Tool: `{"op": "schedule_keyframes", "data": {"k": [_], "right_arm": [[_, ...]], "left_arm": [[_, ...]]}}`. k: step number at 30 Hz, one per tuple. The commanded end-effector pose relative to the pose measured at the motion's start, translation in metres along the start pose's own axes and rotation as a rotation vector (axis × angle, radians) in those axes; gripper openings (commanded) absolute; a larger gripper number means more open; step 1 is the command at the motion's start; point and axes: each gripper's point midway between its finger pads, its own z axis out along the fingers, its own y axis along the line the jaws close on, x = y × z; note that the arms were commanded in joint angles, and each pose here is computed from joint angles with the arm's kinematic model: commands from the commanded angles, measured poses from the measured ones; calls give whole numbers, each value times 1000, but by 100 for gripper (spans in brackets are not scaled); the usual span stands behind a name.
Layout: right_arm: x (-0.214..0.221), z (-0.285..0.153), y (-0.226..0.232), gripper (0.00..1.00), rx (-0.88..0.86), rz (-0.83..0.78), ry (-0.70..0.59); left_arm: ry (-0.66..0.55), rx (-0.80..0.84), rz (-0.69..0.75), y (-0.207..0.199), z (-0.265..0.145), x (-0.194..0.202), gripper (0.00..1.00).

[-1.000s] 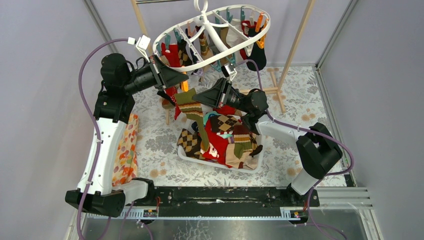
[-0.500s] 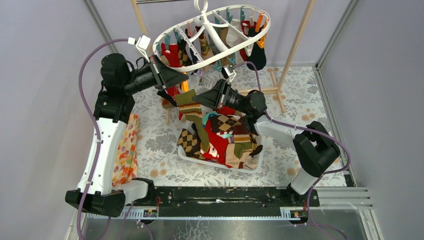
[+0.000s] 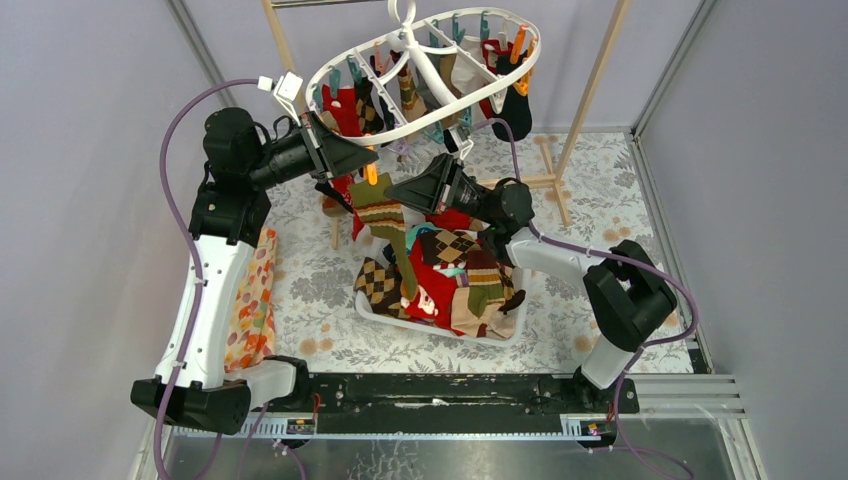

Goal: Clip the socks to the hanger
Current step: Clamp the sock onto the hanger.

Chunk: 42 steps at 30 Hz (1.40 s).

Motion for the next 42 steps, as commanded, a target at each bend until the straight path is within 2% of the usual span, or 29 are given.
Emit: {"op": "schedule_keyframes", "data": {"k": [1,21,29,38,42], "right_arm": [[-13,6,28,0,-105,-62,-31],[-35,6,31,0,-127,-136,-167],[-36,6,31,0,-136,-137,-174],[-25,5,26,0,-112,-111,-130],[-24,6,25,2,-108,-108,-126]], "left_arm": [[33,93,55,-21,-6,6,0],[42,101,56,-22,-7,9,0],[27,87,74,-20,-7,6,0],[5,66,107,-18,-8,2,13],[10,60,101,-16,-7,4,24]]}}
